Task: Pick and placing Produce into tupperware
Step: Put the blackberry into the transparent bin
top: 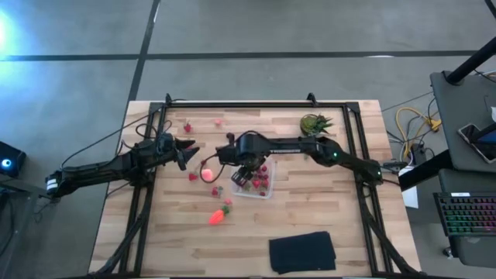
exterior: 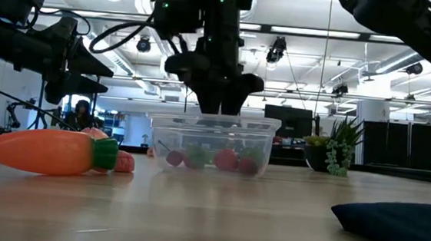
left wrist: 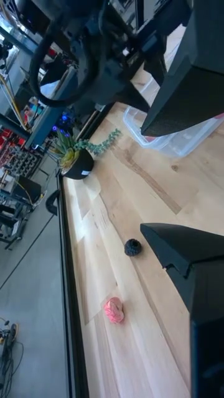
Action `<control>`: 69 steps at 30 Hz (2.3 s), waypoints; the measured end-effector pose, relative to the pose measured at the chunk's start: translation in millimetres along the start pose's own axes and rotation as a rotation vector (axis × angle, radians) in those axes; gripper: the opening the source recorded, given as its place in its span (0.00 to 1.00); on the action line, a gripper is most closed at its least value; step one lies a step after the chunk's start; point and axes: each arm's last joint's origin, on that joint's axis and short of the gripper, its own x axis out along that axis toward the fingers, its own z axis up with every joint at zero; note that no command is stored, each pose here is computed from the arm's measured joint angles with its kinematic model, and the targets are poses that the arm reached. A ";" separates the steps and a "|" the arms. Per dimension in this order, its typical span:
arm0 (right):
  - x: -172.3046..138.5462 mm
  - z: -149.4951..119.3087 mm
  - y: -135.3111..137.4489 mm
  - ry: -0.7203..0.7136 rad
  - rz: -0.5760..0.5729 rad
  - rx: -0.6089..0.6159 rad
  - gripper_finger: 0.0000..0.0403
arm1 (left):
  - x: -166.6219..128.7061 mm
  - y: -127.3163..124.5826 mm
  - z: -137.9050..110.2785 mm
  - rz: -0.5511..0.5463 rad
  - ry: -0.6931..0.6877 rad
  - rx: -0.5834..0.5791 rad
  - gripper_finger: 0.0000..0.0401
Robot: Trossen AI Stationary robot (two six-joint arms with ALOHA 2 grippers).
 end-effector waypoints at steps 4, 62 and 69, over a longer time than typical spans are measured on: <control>-6.3 8.6 -9.0 -0.040 0.029 0.001 0.54 | 0.0 0.0 0.0 0.000 0.000 0.000 0.56; -201.4 -170.7 93.1 -0.962 0.436 0.228 0.57 | -0.2 -1.8 3.5 -0.018 -0.034 -0.007 0.56; -219.5 -114.6 87.1 -1.058 0.664 -0.048 0.57 | -0.5 -3.8 7.4 -0.040 -0.074 -0.017 0.56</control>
